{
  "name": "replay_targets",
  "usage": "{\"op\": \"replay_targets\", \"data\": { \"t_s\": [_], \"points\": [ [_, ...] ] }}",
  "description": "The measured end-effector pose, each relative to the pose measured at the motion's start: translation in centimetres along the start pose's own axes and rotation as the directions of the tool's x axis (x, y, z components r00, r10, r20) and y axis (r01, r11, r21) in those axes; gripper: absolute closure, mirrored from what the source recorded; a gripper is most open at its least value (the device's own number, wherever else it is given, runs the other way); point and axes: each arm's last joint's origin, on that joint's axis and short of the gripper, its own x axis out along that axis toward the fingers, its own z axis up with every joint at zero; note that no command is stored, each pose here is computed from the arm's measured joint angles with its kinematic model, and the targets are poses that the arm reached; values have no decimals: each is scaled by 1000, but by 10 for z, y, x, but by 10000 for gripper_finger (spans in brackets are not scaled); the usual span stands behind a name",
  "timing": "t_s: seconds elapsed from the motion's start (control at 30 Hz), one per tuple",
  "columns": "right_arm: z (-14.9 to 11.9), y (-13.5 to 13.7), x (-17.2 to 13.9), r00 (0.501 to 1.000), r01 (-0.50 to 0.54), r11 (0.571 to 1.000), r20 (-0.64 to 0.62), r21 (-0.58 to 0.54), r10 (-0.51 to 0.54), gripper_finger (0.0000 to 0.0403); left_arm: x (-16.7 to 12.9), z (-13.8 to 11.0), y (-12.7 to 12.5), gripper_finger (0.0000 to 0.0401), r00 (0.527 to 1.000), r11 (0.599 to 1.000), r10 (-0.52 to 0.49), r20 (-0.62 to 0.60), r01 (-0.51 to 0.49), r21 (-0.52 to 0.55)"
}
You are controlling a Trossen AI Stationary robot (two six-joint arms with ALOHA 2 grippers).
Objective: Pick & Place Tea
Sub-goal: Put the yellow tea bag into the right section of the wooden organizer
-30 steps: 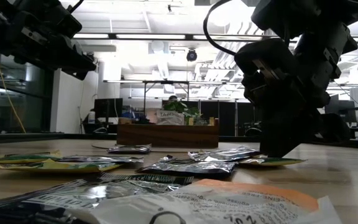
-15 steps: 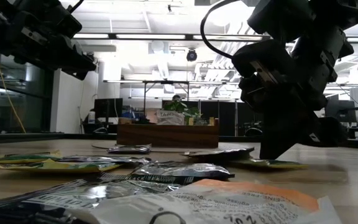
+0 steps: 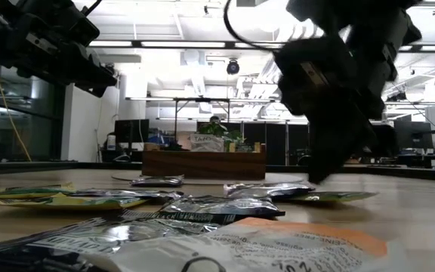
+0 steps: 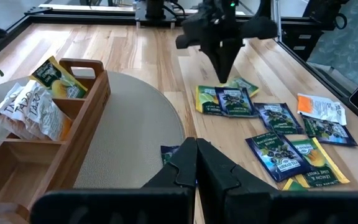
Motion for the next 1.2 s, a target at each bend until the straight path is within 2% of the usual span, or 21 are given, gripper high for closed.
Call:
{"op": "replay_targets", "data": {
  "t_s": [0.43, 0.8, 1.07, 1.2],
  "points": [
    [4, 33, -22, 996, 68, 981, 76, -179, -55, 403, 0, 0, 0, 401, 1000, 1000, 0, 0, 0, 0],
    [7, 38, -31, 988, 148, 901, 91, -408, -121, 403, 0, 0, 0, 401, 1000, 1000, 0, 0, 0, 0],
    [7, 38, -31, 987, 155, 873, 100, -463, -122, 403, 0, 0, 0, 401, 1000, 1000, 0, 0, 0, 0],
    [7, 38, -31, 989, 148, 873, 92, -465, -119, 403, 0, 0, 0, 401, 1000, 1000, 0, 3, 0, 1]
  ]
}}
